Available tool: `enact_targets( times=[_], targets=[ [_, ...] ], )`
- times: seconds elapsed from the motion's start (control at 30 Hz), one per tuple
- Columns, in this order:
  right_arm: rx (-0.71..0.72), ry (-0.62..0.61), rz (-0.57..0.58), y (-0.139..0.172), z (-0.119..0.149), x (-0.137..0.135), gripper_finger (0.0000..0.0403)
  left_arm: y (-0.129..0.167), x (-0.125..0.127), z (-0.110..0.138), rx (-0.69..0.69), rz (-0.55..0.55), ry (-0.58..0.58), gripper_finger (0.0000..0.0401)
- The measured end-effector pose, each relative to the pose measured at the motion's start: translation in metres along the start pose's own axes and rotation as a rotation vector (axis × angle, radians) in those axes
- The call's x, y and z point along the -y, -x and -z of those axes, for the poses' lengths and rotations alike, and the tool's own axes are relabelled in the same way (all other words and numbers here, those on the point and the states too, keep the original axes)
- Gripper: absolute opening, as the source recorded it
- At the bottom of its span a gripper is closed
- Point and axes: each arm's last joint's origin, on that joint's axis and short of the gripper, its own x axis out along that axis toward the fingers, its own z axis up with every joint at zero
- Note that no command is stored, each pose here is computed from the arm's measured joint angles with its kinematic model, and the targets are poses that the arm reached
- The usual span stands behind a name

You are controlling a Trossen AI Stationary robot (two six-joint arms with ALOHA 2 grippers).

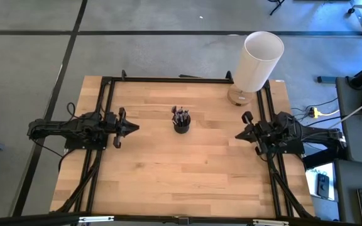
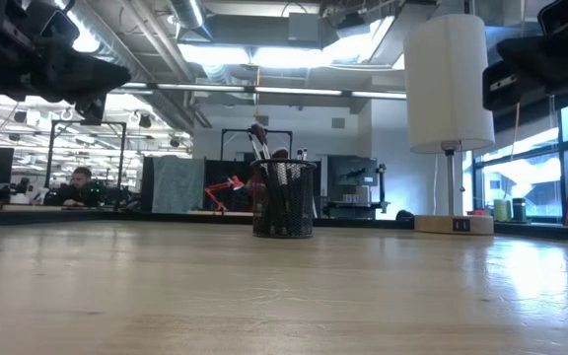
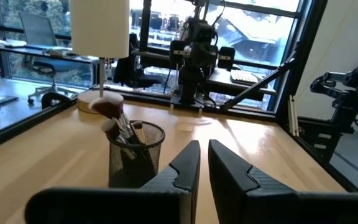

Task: Sort items
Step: Return to Home Position

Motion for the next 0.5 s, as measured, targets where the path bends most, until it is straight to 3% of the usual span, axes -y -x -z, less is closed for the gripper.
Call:
enact_targets(
  times=[0.13,0.37,0.5],
  targets=[
    [-0.009,0.016,-0.025,0.001,-0.001,0.002,0.0010,0.000,0.000,0.002,-0.020,-0.002,0.015,0.0029],
    [0.013,0.011,0.107,0.002,0.009,0.012,0.0010,0.000,0.002,0.002,-0.021,0.019,0.014,0.0029],
    [0.045,0.014,0.113,0.002,0.006,0.012,0.0010,0.000,0.003,0.001,-0.008,0.024,-0.011,0.0029]
  ],
)
